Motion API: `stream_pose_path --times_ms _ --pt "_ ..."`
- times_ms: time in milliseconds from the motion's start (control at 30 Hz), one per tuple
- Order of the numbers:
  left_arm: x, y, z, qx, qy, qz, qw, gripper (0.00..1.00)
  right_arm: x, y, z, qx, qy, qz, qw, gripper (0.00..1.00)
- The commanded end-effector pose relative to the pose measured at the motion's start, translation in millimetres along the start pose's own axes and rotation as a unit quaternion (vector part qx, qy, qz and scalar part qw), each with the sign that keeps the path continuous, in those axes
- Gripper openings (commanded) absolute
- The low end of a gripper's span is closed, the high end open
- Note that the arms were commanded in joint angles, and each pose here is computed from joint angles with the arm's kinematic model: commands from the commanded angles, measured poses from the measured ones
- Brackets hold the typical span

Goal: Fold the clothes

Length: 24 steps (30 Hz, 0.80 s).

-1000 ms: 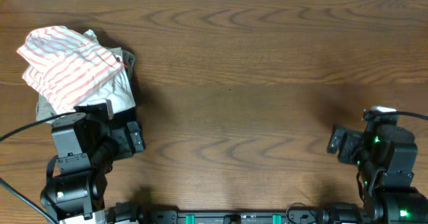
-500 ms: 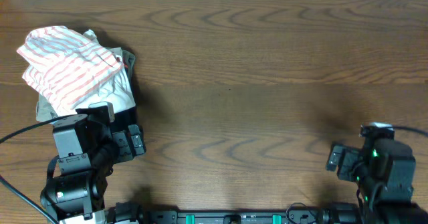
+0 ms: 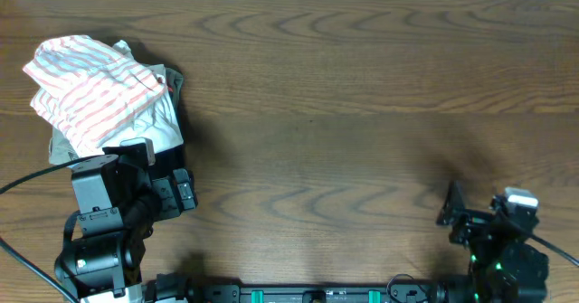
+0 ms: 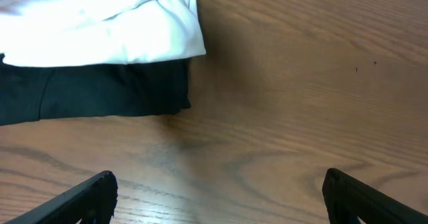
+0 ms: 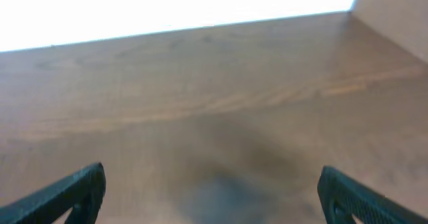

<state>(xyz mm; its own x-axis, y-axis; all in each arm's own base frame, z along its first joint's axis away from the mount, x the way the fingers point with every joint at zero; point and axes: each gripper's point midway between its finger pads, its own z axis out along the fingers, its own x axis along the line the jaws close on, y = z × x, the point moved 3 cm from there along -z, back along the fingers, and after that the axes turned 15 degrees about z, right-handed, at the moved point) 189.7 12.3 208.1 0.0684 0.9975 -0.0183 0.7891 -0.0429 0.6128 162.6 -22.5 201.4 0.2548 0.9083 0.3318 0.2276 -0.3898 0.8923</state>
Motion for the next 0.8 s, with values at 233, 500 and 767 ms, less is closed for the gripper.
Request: stream_pose_path --times_ms 233,500,767 --pt "0.3 1.0 -0.7 0.000 0.002 0.003 1.000 0.98 18.1 -10.7 51.4 -0.122 0.087 -0.045 0.988 0.99" --pt "0.3 1.0 -0.7 0.000 0.002 0.003 1.000 0.98 25.2 -37.0 59.1 -0.092 0.119 -0.141 0.979 0.99" --pt "0.3 1.0 -0.7 0.000 0.002 0.003 1.000 0.98 25.4 -36.6 59.1 -0.090 0.122 -0.115 0.982 0.99"
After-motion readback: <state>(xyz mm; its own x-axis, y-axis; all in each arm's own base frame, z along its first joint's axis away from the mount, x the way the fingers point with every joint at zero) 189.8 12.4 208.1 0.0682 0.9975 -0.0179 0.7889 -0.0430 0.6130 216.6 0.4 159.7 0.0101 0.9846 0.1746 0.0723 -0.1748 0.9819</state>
